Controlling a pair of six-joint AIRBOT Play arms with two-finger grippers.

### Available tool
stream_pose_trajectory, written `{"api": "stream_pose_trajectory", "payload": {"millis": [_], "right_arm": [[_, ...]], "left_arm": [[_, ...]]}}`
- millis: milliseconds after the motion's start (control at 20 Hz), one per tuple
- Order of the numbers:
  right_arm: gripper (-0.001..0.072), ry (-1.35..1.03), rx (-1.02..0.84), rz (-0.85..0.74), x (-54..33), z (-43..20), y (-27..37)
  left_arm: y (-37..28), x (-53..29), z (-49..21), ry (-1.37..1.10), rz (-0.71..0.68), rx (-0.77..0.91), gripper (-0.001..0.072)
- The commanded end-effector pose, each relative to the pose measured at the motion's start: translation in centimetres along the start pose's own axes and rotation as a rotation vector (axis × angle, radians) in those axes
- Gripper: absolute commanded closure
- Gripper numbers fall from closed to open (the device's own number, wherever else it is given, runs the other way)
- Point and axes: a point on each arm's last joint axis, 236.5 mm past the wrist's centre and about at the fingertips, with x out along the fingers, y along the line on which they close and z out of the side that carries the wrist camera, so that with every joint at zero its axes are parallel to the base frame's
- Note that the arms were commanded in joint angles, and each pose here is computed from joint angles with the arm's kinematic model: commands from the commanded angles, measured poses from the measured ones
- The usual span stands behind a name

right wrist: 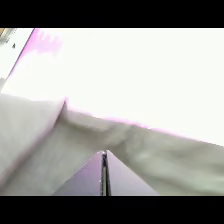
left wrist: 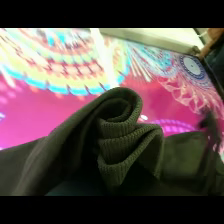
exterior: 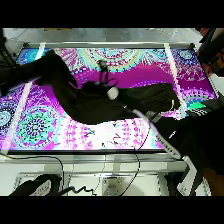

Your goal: Fold the clothes and pants, and hang the long-sleeved shirts on hangers.

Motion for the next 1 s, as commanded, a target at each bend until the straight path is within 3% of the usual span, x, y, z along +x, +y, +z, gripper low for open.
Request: {"api": "stream_pose_trajectory", "payload": {"millis": [0,150,350,400,450,500,700,950], "right_arm": [[0.0682,-0.042,0.054,-0.099,-5.6,7.3,-7.9],[0.0682,-0.037,0.077,-0.187,-12.3,11.6,-13.5],[0.0682,-0.009,0.133,-0.268,-18.6,13.4,-18.8],[0.0682,0.018,0.15,-0.277,-19.4,12.9,-19.5],[0.0682,0.053,0.163,-0.281,-20.0,12.2,-20.0],[0.0682,0.096,0.174,-0.283,-20.4,11.3,-20.3],[0.0682,0.213,0.138,-0.348,-21.5,8.7,-21.8],[0.0682,0.24,0.129,-0.364,-21.7,8.1,-22.1]], "left_arm": [[-0.2,5.7,-0.2,-0.092,0.007,-0.142,0.0692],[-2.8,9.5,-1.4,-0.1,-0.015,-0.13,0.0693],[-9.4,14.7,-12.1,0.142,-0.127,-0.13,0.0691],[-10.8,15.7,-15.2,0.204,-0.148,-0.115,0.0639],[-12.1,16.0,-17.8,0.27,-0.174,-0.105,0.0285],[-12.9,15.9,-19.4,0.319,-0.196,-0.1,0.0016],[-8.6,14.5,-16.9,0.318,-0.13,0.019,0.0009],[4.3,6.5,-13.1,0.461,-0.032,-0.173,0.001]]}}
